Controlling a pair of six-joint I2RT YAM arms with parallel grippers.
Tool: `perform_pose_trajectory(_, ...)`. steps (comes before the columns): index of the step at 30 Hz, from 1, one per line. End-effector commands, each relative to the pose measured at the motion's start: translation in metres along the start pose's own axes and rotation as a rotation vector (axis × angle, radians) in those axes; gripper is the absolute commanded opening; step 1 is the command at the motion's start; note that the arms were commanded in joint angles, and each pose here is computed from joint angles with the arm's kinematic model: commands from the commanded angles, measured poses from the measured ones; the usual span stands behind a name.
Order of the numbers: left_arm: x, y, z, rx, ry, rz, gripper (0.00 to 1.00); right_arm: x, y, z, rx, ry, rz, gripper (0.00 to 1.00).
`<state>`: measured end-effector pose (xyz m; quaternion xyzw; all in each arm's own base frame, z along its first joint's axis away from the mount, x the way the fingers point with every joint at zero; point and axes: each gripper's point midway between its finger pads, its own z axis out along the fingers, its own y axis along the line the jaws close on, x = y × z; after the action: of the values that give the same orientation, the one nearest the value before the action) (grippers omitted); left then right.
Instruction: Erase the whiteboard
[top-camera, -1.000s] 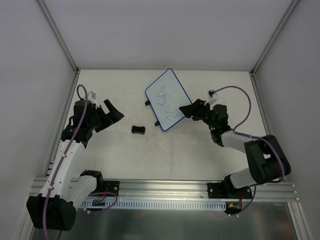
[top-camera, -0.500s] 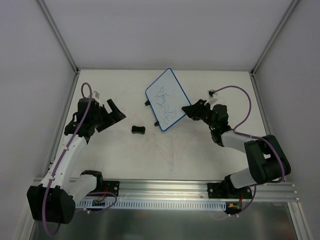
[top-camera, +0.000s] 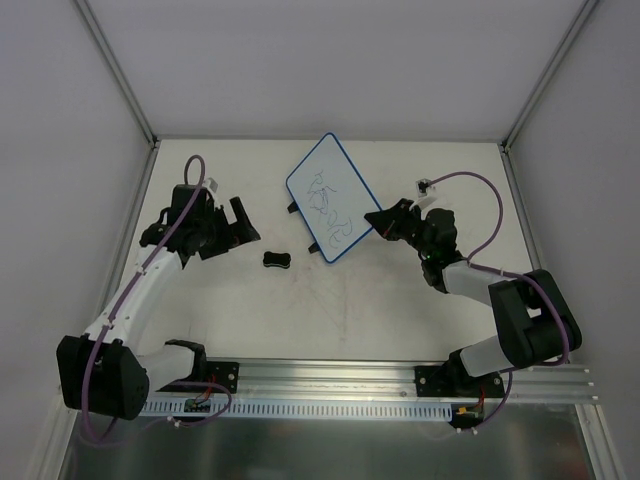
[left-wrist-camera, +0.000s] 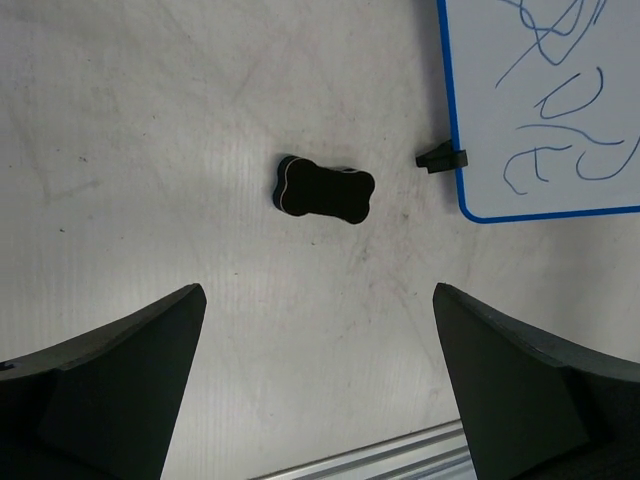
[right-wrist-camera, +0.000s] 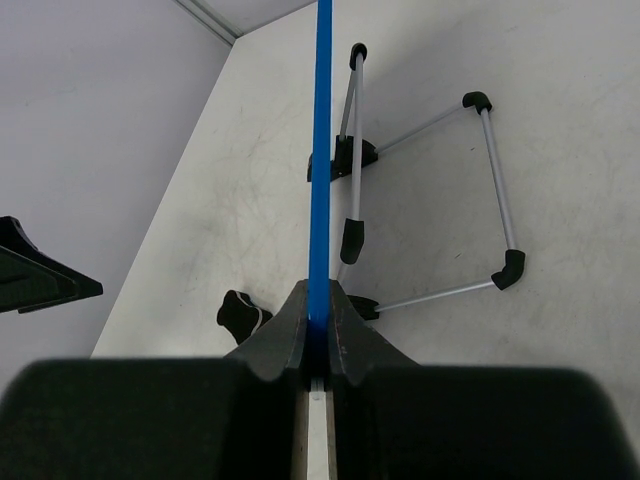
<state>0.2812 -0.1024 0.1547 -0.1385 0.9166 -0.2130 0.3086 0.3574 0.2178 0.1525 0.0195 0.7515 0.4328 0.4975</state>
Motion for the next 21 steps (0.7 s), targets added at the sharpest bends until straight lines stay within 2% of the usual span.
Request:
perform_pose_trajectory(1, 0.004, -0.006, -0.004, 0.001, 0.069, 0.105, 0.99, -0.025, 0.014, 0.004, -0.055, -0.08, -0.073, 0.0)
perform_pose_trajectory(3, 0.005, -0.005, -0.002, -0.023, 0.074, 0.155, 0.99, -0.024, 0.014, 0.004, -0.054, -0.077, -0.072, 0.0)
perform_pose_trajectory(8, 0.011, -0.019, -0.003, -0.046, 0.08, 0.406, 0.99, -0.023, 0.015, 0.005, -0.058, -0.072, -0.069, 0.0)
perform_pose_trajectory(13, 0.011, -0.031, -0.009, 0.027, 0.094, 0.544, 0.99, -0.022, 0.015, 0.005, -0.062, -0.067, -0.069, 0.0)
perform_pose_trajectory(17, 0.012, -0.032, -0.004, 0.036, 0.113, 0.574, 0.99, -0.022, 0.015, 0.005, -0.063, -0.066, -0.07, 0.0)
perform_pose_trajectory(21, 0.021, -0.026, 0.011, 0.013, 0.196, 0.549, 0.99, -0.022, 0.017, 0.006, -0.069, -0.061, -0.068, 0.0)
